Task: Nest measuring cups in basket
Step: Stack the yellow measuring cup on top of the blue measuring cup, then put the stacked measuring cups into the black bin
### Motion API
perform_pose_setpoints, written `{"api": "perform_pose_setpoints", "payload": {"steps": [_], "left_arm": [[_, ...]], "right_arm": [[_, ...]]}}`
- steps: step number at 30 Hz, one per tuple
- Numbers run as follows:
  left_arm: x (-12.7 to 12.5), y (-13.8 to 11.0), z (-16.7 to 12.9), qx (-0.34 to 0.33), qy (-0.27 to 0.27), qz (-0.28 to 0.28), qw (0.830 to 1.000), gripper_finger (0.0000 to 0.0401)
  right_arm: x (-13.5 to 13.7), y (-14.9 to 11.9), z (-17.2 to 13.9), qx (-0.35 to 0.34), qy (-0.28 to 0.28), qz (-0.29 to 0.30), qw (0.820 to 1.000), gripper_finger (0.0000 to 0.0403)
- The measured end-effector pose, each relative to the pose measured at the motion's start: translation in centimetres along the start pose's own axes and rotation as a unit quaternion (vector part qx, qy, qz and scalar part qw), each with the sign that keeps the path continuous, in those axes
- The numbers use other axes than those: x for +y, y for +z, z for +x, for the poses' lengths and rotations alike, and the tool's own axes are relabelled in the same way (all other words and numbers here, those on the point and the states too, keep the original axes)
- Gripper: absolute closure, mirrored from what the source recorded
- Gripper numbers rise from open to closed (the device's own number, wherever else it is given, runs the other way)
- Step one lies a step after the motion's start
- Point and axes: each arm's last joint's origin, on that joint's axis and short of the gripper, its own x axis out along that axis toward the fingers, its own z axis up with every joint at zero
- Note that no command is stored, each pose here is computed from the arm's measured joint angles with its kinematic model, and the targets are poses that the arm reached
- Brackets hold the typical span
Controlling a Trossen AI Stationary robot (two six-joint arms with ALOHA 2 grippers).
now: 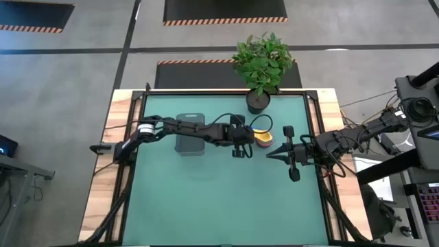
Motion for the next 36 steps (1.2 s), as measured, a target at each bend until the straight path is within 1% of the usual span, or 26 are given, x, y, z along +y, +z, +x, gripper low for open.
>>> {"api": "perform_pose_setpoints", "payload": {"steps": [13,16,18,20,22,24,27,31,33,36], "left_arm": [[0.6,0.2,0.1,-0.008,0.007,-0.009,1.000,0.0401],[0.1,0.2,-0.1,-0.004,0.003,0.000,1.000,0.0401],[-0.6,0.6,-0.9,-0.009,0.004,0.015,1.000,0.0401],[-1.4,1.2,-2.2,-0.015,0.021,0.033,0.999,0.0401],[-2.1,1.7,-3.8,-0.021,0.049,0.049,0.997,0.0401],[-2.7,1.6,-5.3,-0.024,0.063,0.062,0.996,0.0401],[-3.3,0.5,-7.8,-0.038,0.059,0.065,0.995,0.0401],[-3.1,-1.7,-12.2,-0.081,0.056,0.040,0.994,0.0401],[-3.2,-2.9,-14.4,-0.106,0.052,0.025,0.993,0.0401],[-3.3,-4.7,-17.4,-0.149,0.043,-0.001,0.988,0.0401]], "right_arm": [[0.0,0.0,0.0,0.000,0.000,-0.003,1.000,0.0394],[0.0,-0.1,0.0,0.004,0.002,-0.004,1.000,0.0394],[0.1,-0.2,0.0,0.009,0.003,-0.005,1.000,0.0394],[0.1,-0.4,0.0,0.018,0.007,-0.007,1.000,0.0394],[0.2,-0.5,0.0,0.025,0.009,-0.008,1.000,0.0394],[0.2,-0.5,0.0,0.027,0.010,-0.009,1.000,0.0394],[0.2,-0.5,0.0,0.027,0.010,-0.002,1.000,0.0394],[0.2,-0.6,0.0,0.029,0.005,0.004,1.000,0.0394],[0.0,-0.6,0.0,0.041,-0.022,0.013,0.999,0.0394],[-0.2,-1.1,0.1,0.077,-0.090,0.031,0.992,0.0394]]}}
